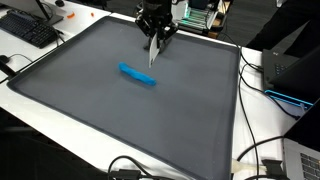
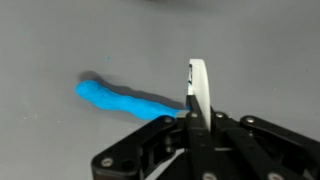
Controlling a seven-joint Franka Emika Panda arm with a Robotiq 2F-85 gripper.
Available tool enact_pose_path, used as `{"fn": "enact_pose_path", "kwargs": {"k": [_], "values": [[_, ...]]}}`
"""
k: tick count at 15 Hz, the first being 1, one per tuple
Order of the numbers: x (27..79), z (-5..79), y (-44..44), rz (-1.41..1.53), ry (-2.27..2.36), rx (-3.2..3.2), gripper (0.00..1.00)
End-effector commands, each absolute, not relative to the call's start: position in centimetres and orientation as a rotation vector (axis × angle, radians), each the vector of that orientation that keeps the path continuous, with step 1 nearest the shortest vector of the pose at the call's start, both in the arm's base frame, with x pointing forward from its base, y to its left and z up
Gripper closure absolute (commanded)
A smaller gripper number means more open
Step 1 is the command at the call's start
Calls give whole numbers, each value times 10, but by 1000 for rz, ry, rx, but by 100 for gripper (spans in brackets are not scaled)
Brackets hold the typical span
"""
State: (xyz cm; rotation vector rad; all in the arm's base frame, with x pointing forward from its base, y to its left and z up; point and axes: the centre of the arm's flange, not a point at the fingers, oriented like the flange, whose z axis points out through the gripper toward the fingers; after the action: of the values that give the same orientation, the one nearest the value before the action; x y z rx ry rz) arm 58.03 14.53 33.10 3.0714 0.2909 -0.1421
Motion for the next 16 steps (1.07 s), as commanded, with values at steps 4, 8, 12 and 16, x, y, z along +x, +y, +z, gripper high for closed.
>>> {"fn": "enact_pose_path", "kwargs": {"k": [4, 8, 12, 16], "values": [[611, 295, 143, -129, 295, 3047, 99], [623, 280, 141, -138, 257, 3055, 99], [631, 267, 141, -143, 239, 3049, 99], [636, 257, 140, -134, 224, 3049, 99]]}}
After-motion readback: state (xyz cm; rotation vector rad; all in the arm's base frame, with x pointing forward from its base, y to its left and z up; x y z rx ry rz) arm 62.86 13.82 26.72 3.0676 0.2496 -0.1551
